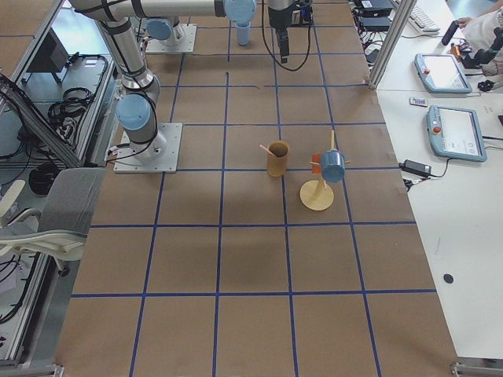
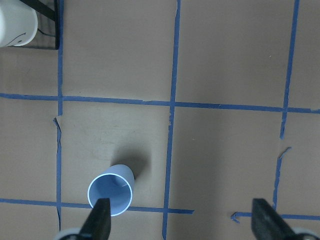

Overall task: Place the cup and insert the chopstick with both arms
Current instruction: 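Grasp the light blue cup with the left gripper while the right reaches the chopstick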

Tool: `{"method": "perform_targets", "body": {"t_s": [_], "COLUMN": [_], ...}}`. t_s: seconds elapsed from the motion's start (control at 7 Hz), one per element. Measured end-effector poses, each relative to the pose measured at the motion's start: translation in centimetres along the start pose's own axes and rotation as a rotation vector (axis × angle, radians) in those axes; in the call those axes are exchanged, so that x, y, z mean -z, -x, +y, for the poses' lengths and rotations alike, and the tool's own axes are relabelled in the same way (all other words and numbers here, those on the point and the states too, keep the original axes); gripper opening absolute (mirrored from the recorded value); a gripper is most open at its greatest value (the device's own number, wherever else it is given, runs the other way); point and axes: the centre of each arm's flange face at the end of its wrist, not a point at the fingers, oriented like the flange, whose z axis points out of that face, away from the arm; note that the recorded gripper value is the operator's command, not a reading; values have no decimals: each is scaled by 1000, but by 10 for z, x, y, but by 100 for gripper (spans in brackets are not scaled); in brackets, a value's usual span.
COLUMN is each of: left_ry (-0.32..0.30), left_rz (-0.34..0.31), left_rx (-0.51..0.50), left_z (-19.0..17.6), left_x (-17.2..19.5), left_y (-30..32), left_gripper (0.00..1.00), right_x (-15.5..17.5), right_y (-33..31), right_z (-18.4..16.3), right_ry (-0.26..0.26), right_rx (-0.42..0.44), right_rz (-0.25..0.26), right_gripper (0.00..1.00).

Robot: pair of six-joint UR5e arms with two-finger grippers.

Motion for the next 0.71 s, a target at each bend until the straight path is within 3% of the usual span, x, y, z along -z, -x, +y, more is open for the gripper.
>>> {"method": "perform_targets", "body": {"t_s": [0.43, 0.71], "left_ry": [43, 141], "left_rz": [-5, -3], "left_rx": [-26, -61], "left_z": [-5, -4], "left_x": [-25, -101], "left_y": [11, 31], "left_gripper": [100, 100], "right_x": [-2, -6], "right_y": [-5, -34], "right_z": [0, -2], "right_ry": [8, 34], "right_rx": [-2, -34], "right_rz": [12, 22], "right_gripper": [100, 100]}}
